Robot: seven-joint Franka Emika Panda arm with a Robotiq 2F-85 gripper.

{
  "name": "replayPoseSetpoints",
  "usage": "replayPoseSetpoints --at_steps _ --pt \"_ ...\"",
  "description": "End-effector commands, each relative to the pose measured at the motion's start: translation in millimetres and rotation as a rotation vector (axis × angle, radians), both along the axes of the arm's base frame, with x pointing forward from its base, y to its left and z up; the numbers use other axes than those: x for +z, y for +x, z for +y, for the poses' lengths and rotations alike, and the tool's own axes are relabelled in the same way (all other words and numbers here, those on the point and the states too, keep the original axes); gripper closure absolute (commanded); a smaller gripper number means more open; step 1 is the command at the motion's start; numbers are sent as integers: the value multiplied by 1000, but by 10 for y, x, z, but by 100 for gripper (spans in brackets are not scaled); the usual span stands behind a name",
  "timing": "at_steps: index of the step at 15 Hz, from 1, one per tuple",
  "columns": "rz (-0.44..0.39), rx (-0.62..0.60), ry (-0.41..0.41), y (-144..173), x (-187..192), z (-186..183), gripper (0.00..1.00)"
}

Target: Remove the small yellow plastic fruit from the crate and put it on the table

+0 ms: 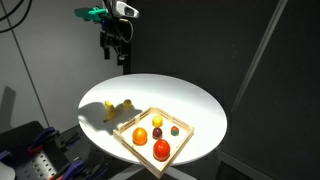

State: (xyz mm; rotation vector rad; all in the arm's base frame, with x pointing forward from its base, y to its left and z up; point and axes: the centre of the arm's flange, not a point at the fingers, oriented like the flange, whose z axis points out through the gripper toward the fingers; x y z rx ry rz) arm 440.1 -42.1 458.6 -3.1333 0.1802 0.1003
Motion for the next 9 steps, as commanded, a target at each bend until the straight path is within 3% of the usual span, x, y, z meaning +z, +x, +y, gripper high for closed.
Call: replayPoseSetpoints --at_steps 1,6,9 --pt "-43 -30 21 182 -27 -177 0" --pt "-61 -31 27 277 -230 -486 0" --pt "-52 44 32 342 -363 -677 0"
